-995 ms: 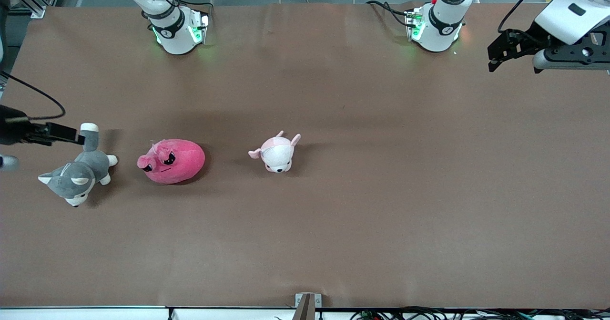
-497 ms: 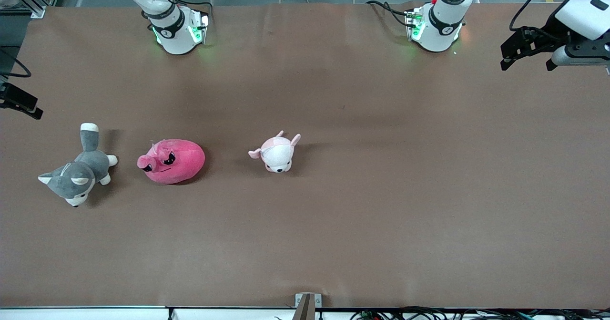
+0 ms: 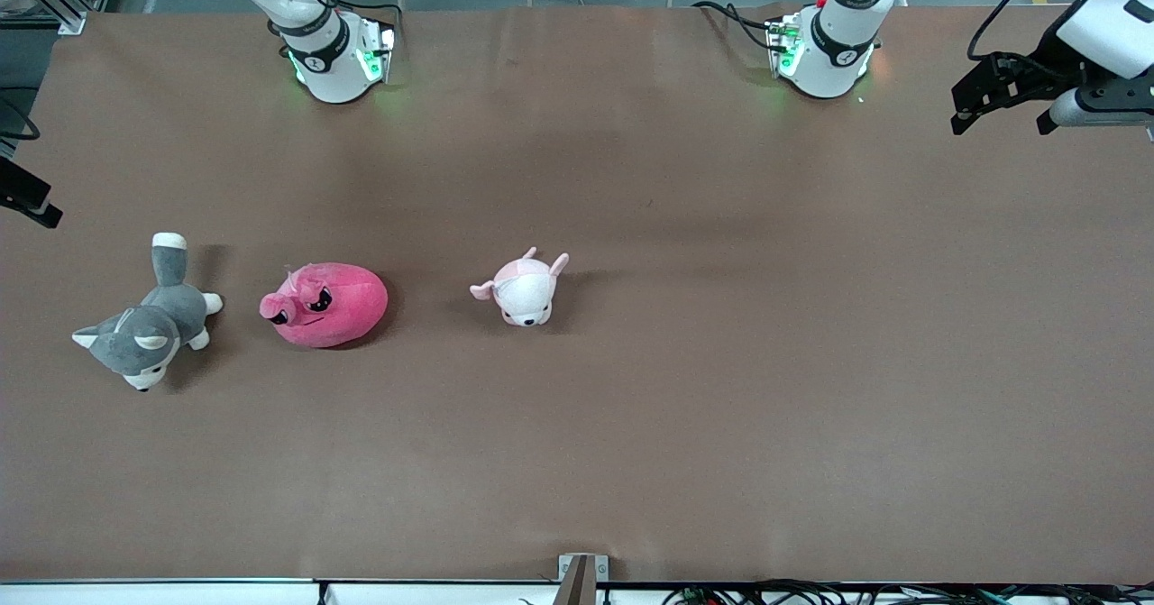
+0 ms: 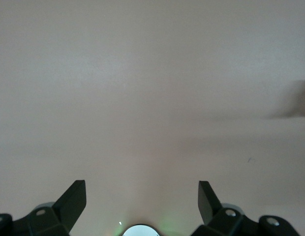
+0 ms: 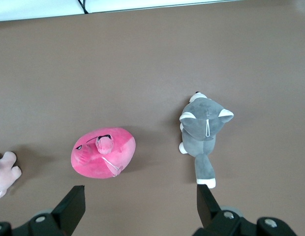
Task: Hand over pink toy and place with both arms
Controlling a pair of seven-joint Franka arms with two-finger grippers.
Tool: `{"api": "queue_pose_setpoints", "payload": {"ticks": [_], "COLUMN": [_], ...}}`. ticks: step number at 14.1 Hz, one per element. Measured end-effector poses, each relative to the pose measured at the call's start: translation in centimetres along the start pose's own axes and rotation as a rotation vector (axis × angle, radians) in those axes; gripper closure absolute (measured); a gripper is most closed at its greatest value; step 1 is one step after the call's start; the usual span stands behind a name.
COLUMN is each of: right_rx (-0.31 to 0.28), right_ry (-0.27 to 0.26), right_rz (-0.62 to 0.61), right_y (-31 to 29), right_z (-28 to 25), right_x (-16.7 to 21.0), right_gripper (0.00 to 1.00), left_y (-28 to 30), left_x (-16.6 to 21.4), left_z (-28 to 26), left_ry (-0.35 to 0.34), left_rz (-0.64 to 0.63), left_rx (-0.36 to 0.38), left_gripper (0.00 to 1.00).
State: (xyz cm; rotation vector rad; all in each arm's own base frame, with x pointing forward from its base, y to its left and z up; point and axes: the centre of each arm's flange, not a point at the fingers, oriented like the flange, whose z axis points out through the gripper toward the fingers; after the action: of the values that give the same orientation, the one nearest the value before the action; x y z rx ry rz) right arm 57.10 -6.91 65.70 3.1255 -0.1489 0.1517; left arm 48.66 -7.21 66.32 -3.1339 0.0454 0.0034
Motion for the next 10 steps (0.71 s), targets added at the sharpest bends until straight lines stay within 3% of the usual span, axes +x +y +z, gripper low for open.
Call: {"api": "queue_pose_setpoints", "payload": {"ticks": [10], "right_rx": [0.013], "right_ry": [0.008], "right_rz": [0.001], "right_y": [0.1], "right_z": [0.6], "right_x": [-5.7], "right_gripper": [0.00], "left_y": [1.7], "left_x": [-0.1], "left_z": [0.1], "left_ry": [-0.001], "left_rz": [0.029], "left_rx": [0.004], "left_gripper": [0.00]}}
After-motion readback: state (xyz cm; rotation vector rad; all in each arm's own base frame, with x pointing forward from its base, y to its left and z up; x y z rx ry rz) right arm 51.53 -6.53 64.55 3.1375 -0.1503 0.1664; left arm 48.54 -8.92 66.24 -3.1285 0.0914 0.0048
